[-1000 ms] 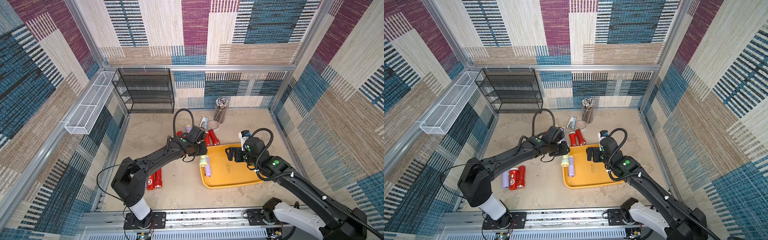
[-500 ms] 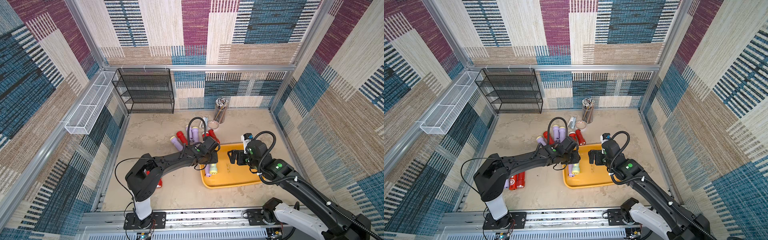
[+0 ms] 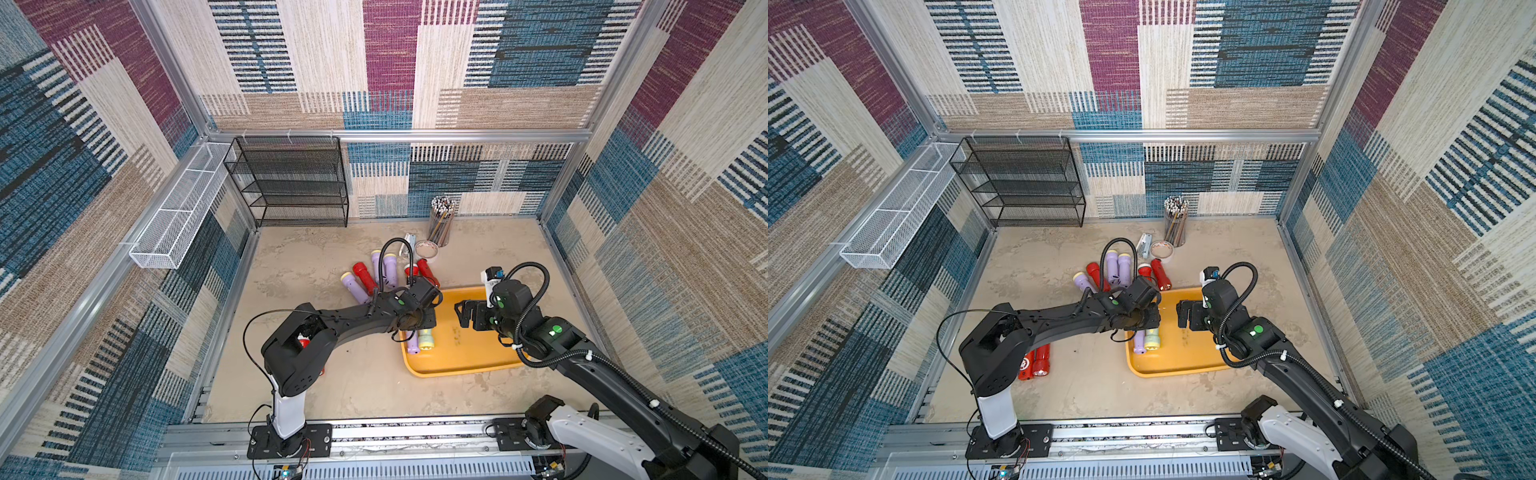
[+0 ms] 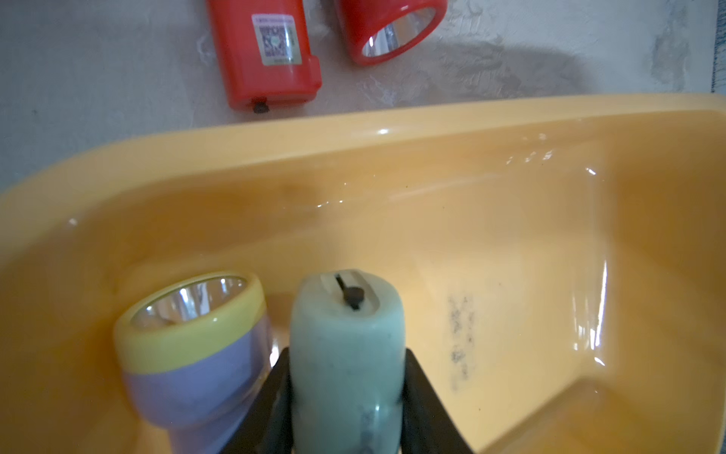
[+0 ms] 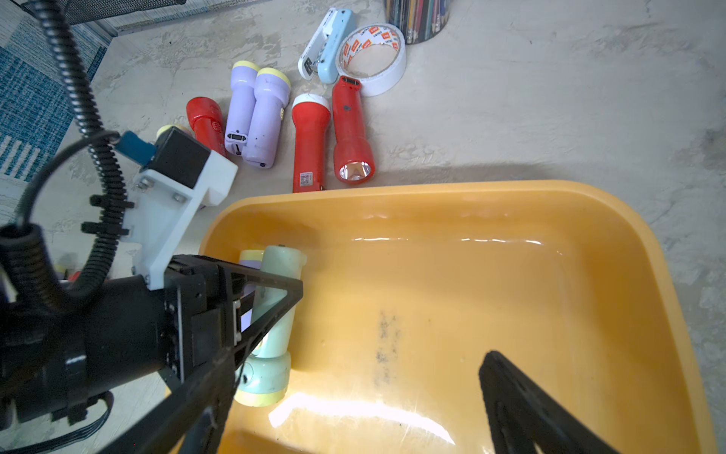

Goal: Put the flashlights into the storage boxes
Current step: Place the flashlight at the storage box.

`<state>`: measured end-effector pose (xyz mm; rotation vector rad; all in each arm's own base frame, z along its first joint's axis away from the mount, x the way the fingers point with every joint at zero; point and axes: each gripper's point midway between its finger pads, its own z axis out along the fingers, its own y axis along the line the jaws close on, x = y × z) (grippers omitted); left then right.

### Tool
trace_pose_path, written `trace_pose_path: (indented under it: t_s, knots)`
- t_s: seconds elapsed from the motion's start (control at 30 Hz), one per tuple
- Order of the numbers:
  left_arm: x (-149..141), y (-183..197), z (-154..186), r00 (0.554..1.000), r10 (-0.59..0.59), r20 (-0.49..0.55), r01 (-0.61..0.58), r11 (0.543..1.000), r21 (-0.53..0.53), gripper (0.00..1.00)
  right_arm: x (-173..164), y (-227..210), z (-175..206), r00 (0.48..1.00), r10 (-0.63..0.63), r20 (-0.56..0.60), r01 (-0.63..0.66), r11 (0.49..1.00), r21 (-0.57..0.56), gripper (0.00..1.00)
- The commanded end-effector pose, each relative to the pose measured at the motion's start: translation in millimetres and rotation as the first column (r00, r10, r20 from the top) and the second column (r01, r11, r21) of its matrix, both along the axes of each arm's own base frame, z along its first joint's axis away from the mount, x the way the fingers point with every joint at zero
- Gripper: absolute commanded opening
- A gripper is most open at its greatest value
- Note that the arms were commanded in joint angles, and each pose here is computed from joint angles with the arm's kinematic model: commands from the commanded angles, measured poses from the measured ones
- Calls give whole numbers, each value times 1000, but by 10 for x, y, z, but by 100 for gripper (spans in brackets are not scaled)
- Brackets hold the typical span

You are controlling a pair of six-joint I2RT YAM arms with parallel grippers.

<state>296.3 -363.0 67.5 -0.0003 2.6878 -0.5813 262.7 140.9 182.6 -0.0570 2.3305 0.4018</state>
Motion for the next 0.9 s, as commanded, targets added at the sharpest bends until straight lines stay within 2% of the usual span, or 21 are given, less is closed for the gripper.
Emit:
trace_pose_path:
  t_s: [0.0, 0.6, 0.77, 0.87]
  knots:
    - [43, -9, 33, 1000, 19, 11, -19, 1000, -2, 26, 18, 6, 55, 1000, -2, 20, 1, 1000, 10, 100]
    - [18, 14, 81, 1000, 5, 11, -5, 1000, 4, 44, -18, 44, 122, 999, 24, 31, -25, 999, 35, 100]
    - [23, -24, 177, 999, -21, 24, 22, 1000, -3, 60, -36, 35, 170, 999, 23, 44, -25, 999, 45, 100]
    - [17, 3, 251, 999, -29, 41, 29, 1000, -1, 64, -40, 32, 195, 998, 22, 50, -25, 998, 49, 100]
